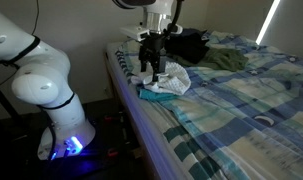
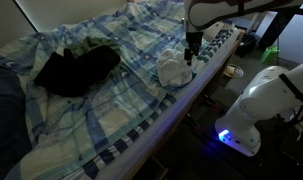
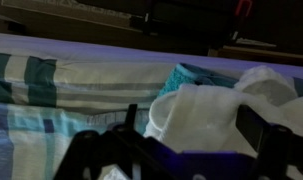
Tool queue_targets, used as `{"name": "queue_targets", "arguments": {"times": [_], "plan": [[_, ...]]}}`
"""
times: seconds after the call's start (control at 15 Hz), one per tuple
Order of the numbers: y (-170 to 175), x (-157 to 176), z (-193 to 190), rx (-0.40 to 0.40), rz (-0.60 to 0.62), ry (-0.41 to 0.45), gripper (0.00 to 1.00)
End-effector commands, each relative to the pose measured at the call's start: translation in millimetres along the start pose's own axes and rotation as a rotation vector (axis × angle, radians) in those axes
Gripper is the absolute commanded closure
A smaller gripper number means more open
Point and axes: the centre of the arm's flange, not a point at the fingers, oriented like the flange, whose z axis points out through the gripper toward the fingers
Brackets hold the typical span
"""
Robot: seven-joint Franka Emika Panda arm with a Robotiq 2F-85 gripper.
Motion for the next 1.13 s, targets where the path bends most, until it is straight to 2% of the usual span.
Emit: {"name": "queue_targets", "arguments": {"times": [0.0, 0.33, 0.67, 1.07], "plan": [[38, 3, -7, 0.029, -0.032, 0.041, 0.00], [58, 5, -3, 0.132, -0.131, 0.077, 0.00], [48, 12, -5, 0.205, -0.216, 0.095, 0.00], [40, 22, -2, 0.248, -0.232, 0.101, 0.00]]}}
